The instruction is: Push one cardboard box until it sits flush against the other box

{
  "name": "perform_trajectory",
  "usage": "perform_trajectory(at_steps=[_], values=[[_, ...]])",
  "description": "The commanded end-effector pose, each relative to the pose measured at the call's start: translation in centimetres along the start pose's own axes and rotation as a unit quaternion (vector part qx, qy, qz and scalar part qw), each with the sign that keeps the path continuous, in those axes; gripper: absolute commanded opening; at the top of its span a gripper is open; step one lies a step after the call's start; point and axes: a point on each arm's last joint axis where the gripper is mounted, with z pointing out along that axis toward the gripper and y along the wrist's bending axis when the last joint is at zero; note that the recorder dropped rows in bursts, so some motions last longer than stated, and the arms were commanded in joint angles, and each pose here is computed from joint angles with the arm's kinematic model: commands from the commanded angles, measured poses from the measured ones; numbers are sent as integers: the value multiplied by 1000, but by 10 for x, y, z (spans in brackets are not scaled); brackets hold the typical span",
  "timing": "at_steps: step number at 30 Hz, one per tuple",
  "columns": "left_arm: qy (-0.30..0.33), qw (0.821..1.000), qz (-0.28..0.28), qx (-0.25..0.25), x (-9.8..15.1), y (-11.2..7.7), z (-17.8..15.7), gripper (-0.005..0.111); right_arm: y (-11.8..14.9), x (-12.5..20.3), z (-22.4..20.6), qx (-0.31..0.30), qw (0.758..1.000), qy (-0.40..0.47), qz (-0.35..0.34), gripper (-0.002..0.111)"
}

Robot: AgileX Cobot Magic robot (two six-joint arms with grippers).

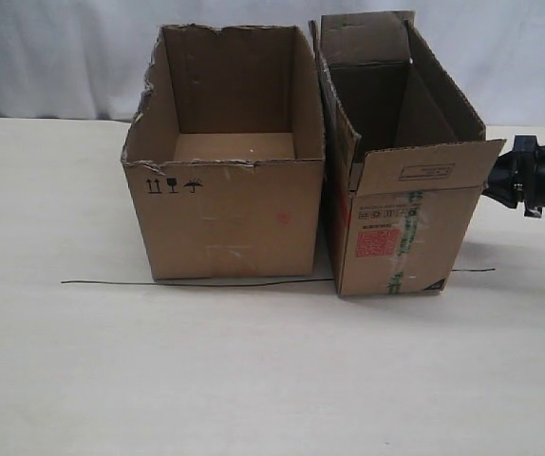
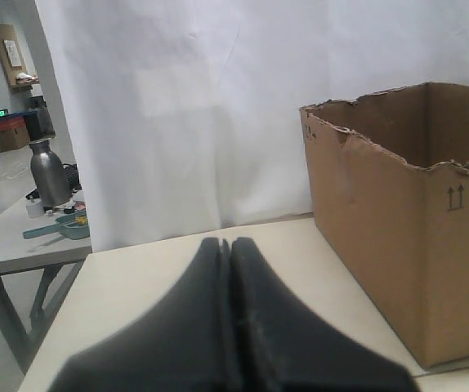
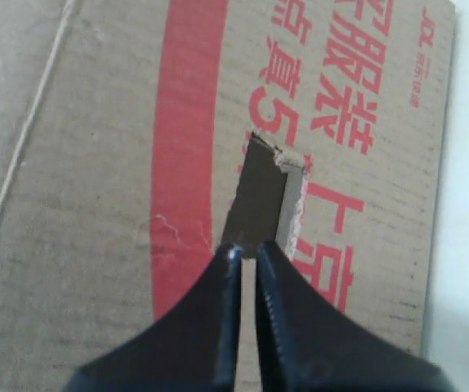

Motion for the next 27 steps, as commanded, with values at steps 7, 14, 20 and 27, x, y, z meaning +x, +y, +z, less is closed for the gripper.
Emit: perform_trajectory(at_steps=[7,14,20,27], values=[[-1,1000,-2,-2,1,0,0,0,9,1,7,-17,1000,0,-14,5],[0,1000,-1,-2,1,0,0,0,11,1,13,-11,1000,-2,-17,5],[-1,1000,-1,-2,1,0,0,0,13,-10,-17,50,998,-35,-24,5],[-1,1000,-1,-2,1,0,0,0,79,36,-73,147,972,-162,-89,5]])
